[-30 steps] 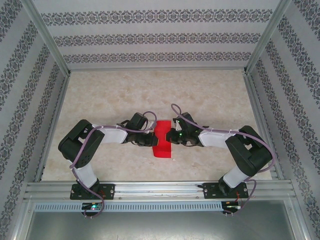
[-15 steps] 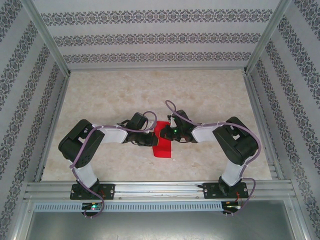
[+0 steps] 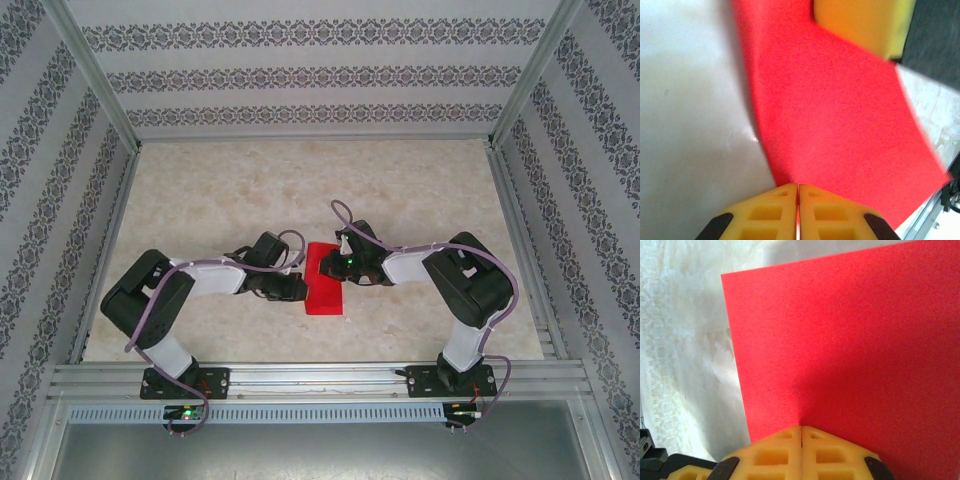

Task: Fold a paper plane with a square sheet of paper (fold left side to right side)
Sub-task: First fold the square sheet of paper in half at the center of the table.

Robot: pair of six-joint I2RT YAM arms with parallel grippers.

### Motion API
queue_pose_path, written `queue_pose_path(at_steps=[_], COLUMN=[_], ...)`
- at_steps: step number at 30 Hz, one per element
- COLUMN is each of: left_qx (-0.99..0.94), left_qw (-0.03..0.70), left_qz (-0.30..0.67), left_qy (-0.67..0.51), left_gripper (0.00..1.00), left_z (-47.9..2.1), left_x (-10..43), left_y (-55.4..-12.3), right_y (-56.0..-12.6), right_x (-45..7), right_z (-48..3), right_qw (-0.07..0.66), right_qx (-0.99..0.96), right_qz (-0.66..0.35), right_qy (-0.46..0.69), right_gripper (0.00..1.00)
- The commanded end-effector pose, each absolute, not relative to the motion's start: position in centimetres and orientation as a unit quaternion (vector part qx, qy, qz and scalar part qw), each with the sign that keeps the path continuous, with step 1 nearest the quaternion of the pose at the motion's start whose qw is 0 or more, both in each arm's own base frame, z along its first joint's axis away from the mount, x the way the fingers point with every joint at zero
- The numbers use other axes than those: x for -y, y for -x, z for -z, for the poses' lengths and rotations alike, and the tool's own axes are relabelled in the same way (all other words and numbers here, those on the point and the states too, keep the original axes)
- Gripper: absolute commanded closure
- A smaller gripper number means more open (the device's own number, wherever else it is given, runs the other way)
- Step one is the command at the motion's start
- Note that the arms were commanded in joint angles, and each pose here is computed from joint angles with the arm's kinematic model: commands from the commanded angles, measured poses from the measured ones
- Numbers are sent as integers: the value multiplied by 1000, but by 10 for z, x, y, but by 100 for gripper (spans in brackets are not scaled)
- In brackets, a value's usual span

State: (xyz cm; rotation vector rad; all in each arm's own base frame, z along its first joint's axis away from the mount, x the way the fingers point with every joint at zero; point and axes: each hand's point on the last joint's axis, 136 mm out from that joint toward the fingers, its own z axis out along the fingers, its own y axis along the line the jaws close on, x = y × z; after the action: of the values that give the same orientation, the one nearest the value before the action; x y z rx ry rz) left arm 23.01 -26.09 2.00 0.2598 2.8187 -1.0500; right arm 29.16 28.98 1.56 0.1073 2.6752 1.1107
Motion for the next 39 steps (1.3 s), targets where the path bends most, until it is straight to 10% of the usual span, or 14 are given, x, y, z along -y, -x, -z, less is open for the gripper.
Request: queue_pose_path(at_steps=[1,19,39], left_qx=[-940,-914,-932], left_qw=[30,97,24], left_qz=[326,383,348], left_qy=[-96,-93,-93], left_gripper=[92,91,91], left_z=[-16,-67,-11], left_x=[249,270,270], left_y=[-203,-247,-233], right_y=[-278,-279,-277], right_x=[-262,-276,-274], right_z=[26,18,26], right_qw=[88,92,87], right_qx=[-941,-937,-940], right_qz=[-319,-334,-326], right_qy=[-71,-45,-41], right_gripper=[100,100,100])
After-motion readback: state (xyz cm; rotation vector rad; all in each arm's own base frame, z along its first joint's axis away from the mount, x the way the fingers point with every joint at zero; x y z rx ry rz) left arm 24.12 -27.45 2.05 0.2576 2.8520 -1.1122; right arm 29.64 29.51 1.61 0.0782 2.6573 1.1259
